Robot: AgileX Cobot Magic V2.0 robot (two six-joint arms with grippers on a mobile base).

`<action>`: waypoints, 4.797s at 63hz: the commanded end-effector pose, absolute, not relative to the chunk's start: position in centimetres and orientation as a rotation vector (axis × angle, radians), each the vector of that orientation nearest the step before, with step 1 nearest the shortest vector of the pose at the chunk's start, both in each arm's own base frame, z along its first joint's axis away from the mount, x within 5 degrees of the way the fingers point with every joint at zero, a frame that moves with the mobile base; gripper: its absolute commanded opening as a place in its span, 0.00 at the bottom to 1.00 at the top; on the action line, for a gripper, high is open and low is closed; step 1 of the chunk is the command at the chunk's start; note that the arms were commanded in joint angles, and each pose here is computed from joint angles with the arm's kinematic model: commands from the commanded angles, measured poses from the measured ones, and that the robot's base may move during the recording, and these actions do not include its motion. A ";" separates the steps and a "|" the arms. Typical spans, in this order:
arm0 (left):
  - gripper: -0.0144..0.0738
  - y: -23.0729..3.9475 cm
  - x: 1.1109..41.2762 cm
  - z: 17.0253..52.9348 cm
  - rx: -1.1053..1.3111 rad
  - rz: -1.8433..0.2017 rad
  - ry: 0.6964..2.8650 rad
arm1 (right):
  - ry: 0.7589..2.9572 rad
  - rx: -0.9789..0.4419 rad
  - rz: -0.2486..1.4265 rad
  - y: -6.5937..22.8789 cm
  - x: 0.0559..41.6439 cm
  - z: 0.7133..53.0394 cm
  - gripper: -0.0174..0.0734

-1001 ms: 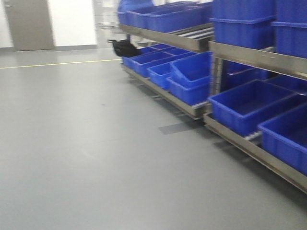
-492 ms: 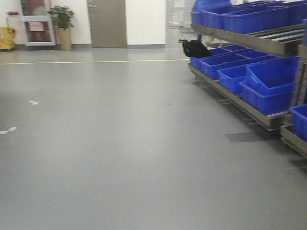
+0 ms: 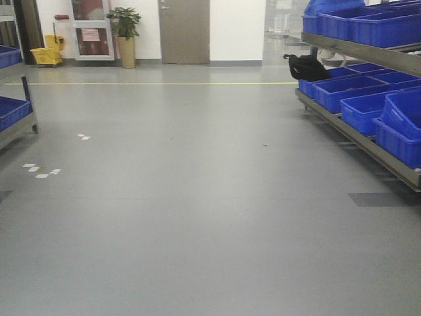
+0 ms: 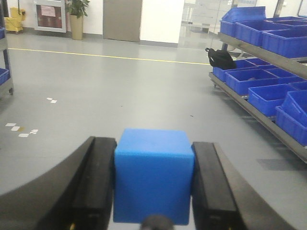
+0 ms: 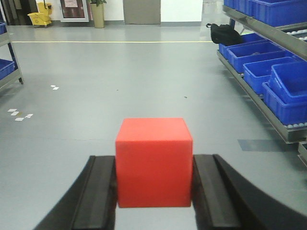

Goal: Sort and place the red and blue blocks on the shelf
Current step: 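Drive forward along the aisle beside the bin shelves, then turn the base toward the shelf with blue bins and stop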

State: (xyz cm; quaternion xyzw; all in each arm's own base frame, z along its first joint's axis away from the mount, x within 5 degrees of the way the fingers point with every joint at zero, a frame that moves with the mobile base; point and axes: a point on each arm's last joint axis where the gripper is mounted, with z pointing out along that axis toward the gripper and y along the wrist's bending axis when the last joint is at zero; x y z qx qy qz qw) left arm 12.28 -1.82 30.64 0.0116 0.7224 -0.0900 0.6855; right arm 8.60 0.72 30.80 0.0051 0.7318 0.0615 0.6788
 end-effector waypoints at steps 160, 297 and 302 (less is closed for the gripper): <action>0.53 -1.7 12.2 32.5 0.018 -0.202 1.496 | 1.530 0.014 0.131 0.6 8.5 32.5 0.60; 0.53 -2.5 17.2 28.4 0.024 -0.180 1.768 | 1.530 0.014 0.131 0.6 8.5 32.5 0.60; 0.53 -2.6 18.2 27.2 0.025 -0.173 1.836 | 1.530 0.014 0.131 0.6 8.5 32.5 0.60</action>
